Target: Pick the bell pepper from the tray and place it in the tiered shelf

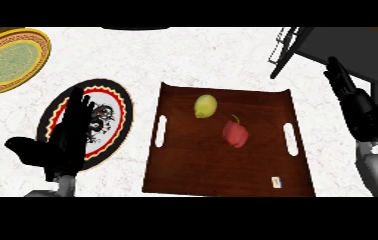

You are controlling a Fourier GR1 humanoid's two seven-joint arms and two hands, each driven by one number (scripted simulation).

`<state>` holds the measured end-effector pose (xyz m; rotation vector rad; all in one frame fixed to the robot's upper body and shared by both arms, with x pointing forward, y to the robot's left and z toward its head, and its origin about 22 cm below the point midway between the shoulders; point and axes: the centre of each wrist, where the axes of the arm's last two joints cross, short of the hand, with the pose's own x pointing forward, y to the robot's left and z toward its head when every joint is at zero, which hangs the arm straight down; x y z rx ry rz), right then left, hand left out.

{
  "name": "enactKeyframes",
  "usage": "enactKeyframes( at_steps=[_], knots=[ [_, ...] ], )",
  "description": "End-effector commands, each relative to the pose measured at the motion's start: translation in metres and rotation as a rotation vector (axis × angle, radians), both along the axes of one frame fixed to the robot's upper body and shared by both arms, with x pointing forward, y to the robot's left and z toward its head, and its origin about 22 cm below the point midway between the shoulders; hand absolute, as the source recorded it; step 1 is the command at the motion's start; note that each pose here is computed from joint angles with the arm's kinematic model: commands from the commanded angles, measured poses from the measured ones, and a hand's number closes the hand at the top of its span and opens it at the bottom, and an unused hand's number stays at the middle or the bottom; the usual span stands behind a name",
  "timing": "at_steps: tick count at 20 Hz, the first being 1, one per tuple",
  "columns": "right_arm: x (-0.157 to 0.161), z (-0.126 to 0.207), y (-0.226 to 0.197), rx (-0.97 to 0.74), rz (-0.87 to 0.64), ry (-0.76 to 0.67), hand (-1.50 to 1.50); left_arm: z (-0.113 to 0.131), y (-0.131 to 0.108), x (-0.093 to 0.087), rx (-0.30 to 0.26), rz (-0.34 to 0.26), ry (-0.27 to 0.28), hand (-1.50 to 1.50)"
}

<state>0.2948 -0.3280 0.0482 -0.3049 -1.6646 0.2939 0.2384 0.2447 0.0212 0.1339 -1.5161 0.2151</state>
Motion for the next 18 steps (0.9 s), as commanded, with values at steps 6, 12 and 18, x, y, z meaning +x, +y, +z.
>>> enactKeyframes(
  at_steps=[6, 12, 18],
  knots=[
    [-0.021, 0.002, 0.038, 0.211, -0.52, -0.131, -1.5, 0.014, 0.015, 0.017, 0.31, -0.18, -0.049, 0.0],
    [-0.069, -0.064, -0.009, -0.013, -1.027, -0.106, 1.5, 0.008, 0.016, 0.01, 0.265, -0.176, -0.015, 0.0],
    [-0.087, -0.051, 0.077, 0.094, -1.218, -0.416, -1.5, 0.011, 0.001, 0.024, 0.279, -0.26, -0.019, 0.0]
  ],
)
